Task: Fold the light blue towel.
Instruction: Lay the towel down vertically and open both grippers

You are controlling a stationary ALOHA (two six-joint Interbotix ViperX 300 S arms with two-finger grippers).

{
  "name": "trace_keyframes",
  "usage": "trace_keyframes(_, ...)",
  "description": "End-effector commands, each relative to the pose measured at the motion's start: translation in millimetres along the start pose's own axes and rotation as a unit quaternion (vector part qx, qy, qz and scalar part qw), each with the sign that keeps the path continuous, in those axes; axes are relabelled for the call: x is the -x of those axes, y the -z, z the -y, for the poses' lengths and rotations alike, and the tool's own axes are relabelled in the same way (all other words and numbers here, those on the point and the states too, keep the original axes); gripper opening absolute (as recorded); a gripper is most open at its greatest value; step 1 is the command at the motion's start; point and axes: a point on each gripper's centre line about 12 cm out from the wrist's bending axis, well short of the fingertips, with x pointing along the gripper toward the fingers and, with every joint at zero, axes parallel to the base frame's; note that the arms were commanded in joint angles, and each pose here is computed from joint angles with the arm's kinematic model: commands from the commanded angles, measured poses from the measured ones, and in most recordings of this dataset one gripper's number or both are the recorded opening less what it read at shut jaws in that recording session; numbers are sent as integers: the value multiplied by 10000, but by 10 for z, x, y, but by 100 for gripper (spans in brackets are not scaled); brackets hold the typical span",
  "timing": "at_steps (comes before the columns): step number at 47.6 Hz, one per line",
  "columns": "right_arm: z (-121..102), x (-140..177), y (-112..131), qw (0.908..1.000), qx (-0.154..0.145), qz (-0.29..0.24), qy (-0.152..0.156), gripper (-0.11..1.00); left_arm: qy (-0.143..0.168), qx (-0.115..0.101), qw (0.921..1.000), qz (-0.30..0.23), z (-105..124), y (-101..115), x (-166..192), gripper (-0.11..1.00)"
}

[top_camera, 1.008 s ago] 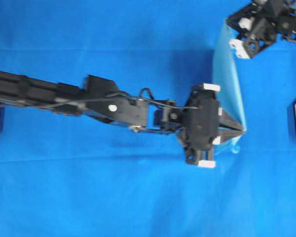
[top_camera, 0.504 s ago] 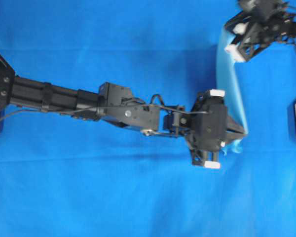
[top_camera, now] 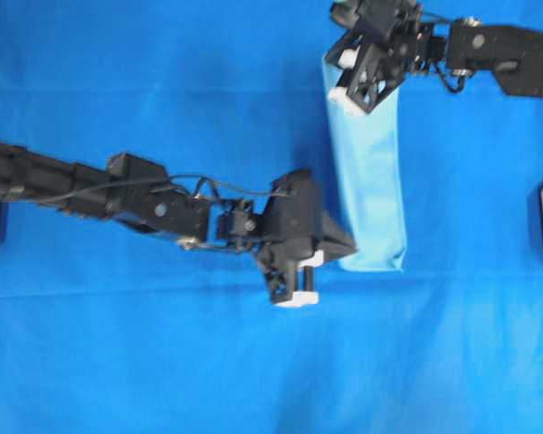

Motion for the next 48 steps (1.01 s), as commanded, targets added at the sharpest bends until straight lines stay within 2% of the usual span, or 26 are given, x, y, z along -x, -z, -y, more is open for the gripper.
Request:
trace_keyframes(1, 25, 33, -176, 9996, -57, 263, -9, 2, 244, -106, 9994, 230, 248, -158, 111, 1)
trace_keyframes(14, 0, 6, -158, 9997, -76, 242, -46, 2, 222, -109, 9996, 155, 228, -120, 120, 3)
trace_keyframes(18, -1, 1, -154, 9997, -98, 233, -48, 2, 213, -106, 9996, 133, 221, -120, 123, 15)
trace_keyframes(21, -7, -3, -154, 9997, -124, 226, -52, 3, 208, -122, 9997, 72, 218, -102, 128, 30)
trace_keyframes(23, -15, -2, -156, 9996, -126, 232, -63, 11, 197, -158, 9997, 28, 210, -96, 131, 40)
trace_keyframes(27, -42, -1, -150, 9997, -77, 209, -73, 37, 189, -189, 9995, -171, 214, -59, 153, 62)
trace_keyframes(30, -43, 7, -133, 9998, -64, 176, -61, 54, 174, -187, 9992, -308, 206, -64, 192, 72)
trace_keyframes(34, -35, 24, -117, 9999, -61, 109, -11, 67, 165, -190, 9986, -469, 209, -98, 266, 74)
trace_keyframes(40, -22, 134, -125, 9999, -31, 69, 81, 61, 170, -192, 9976, -647, 227, -178, 451, 73)
trace_keyframes(48, -49, 417, -137, 9998, 21, 196, 102, 62, 188, -208, 9971, -702, 238, -280, 794, 73)
